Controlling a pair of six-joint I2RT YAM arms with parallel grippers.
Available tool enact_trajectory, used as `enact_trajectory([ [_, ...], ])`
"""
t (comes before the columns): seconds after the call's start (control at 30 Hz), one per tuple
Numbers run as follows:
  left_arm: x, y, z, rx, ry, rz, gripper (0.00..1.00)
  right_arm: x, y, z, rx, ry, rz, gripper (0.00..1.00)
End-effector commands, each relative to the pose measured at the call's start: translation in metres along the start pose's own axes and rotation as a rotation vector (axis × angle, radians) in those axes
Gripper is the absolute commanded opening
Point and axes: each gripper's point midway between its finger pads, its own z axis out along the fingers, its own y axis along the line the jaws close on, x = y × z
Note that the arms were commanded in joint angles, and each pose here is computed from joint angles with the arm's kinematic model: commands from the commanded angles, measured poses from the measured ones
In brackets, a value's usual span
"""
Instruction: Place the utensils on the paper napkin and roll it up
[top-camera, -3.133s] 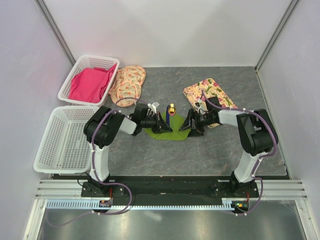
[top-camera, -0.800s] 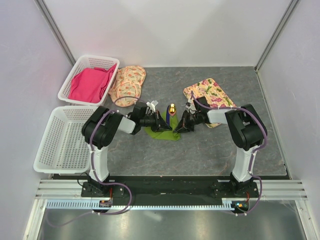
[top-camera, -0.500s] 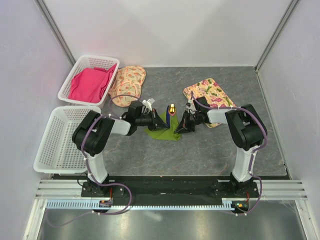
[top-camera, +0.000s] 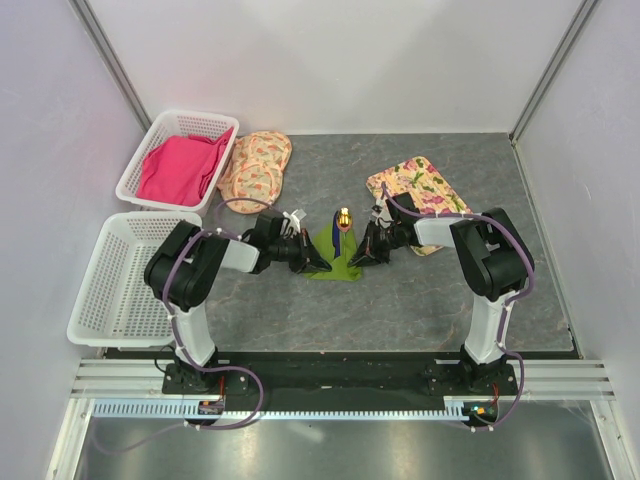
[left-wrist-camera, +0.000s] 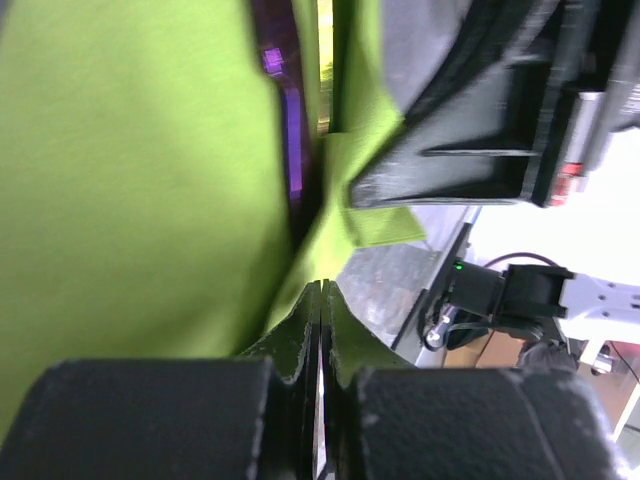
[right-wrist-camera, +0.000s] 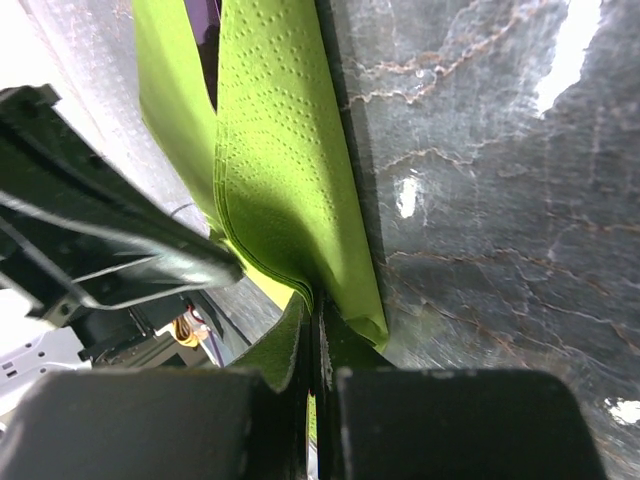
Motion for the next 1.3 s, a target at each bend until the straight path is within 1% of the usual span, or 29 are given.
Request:
enact_trajectory([
  [0.0, -0.007, 0.012, 0.005, -0.049, -0.010, 0.032, 0.02, -0.009, 0.016, -0.001, -0.042, -0.017, 0.003, 0.00],
  [0.2, -0.004, 0.023, 0.008, -0.088, 0.004, 0.004, 0.02, -0.011, 0.031, -0.001, -0.102, -0.014, 0.049, 0.00],
  [0.4, -0.006, 0.025, 0.010, -0.096, 0.004, 0.005, 0.02, -0.011, 0.052, 0.002, -0.151, -0.016, 0.067, 0.00],
  [0.63, -0.006, 0.025, 0.011, -0.095, 0.007, 0.006, 0.02, -0.005, 0.058, 0.014, -0.172, 0.003, 0.089, 0.00],
  [0.8, -0.005, 0.025, 0.011, -0.093, 0.011, 0.005, 0.02, -0.008, 0.066, 0.021, -0.208, -0.010, 0.108, 0.00],
  [0.97, -0.005, 0.025, 0.011, -0.093, 0.013, 0.004, 0.02, -0.009, 0.065, 0.029, -0.216, -0.008, 0.117, 0.00],
  [1.17, -0.006, 0.021, 0.009, -0.083, 0.012, 0.013, 0.02, -0.003, 0.052, 0.037, -0.188, 0.006, 0.135, 0.00],
  [1.27, -0.007, 0.014, 0.006, -0.068, 0.004, 0.028, 0.02, 0.000, 0.044, 0.038, -0.161, 0.012, 0.134, 0.04],
])
